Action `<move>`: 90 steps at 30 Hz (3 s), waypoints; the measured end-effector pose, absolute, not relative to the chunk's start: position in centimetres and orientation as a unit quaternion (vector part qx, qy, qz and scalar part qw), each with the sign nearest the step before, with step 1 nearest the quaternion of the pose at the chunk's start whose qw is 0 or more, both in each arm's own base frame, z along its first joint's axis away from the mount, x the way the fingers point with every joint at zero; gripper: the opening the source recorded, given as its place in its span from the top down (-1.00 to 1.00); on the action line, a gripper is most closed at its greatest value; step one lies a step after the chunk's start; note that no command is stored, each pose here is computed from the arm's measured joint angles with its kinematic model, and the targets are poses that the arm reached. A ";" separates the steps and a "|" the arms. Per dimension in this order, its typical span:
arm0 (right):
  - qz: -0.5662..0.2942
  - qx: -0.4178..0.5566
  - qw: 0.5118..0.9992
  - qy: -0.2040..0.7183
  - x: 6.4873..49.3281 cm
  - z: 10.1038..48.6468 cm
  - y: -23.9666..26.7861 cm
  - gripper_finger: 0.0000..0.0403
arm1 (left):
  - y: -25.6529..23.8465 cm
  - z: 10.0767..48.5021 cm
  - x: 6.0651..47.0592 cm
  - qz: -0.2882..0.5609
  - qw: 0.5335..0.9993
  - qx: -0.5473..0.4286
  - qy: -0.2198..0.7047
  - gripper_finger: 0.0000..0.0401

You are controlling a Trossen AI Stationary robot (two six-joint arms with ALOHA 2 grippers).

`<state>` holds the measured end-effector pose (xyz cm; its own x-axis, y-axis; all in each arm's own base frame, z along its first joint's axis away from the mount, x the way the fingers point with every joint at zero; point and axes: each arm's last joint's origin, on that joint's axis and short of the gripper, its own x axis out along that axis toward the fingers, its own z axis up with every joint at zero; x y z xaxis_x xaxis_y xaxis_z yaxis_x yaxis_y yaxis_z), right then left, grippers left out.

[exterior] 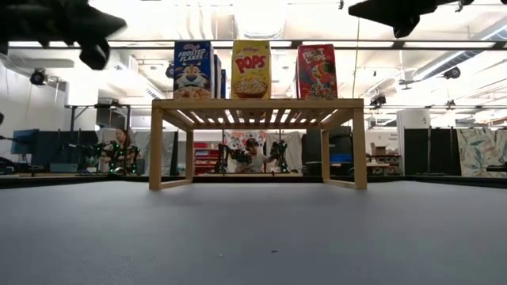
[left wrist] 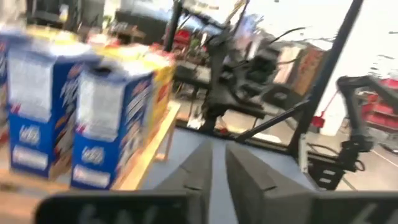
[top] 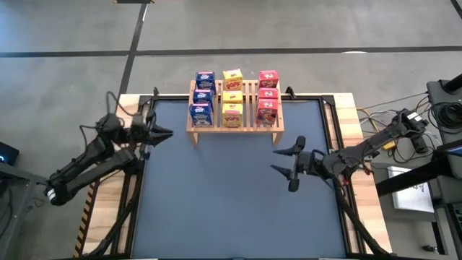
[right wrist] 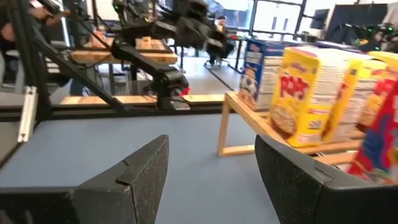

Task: Stack cereal on shelf
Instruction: Return to Home Position

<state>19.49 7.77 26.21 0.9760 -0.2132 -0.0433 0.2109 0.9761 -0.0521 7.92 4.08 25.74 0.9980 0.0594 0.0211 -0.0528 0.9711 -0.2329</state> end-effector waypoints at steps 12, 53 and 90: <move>-0.119 0.005 0.992 0.034 17.3 23.9 6.5 0.20 | 2.5 24.1 6.4 0.025 0.991 -0.118 -0.051 1.00; -0.064 -0.019 0.993 -0.093 9.0 18.8 2.7 0.84 | 1.7 17.7 9.8 -0.038 0.996 -0.070 -0.048 1.00; -0.141 0.021 0.990 -0.022 9.0 17.1 2.2 0.84 | 0.6 17.2 10.5 -0.082 0.995 -0.051 -0.015 1.00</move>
<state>9.02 2.24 17.13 0.9594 -0.2794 0.0386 0.2775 0.9596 0.0471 10.49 0.59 17.17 0.9861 -0.1614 0.0384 0.1645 0.9814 -0.0995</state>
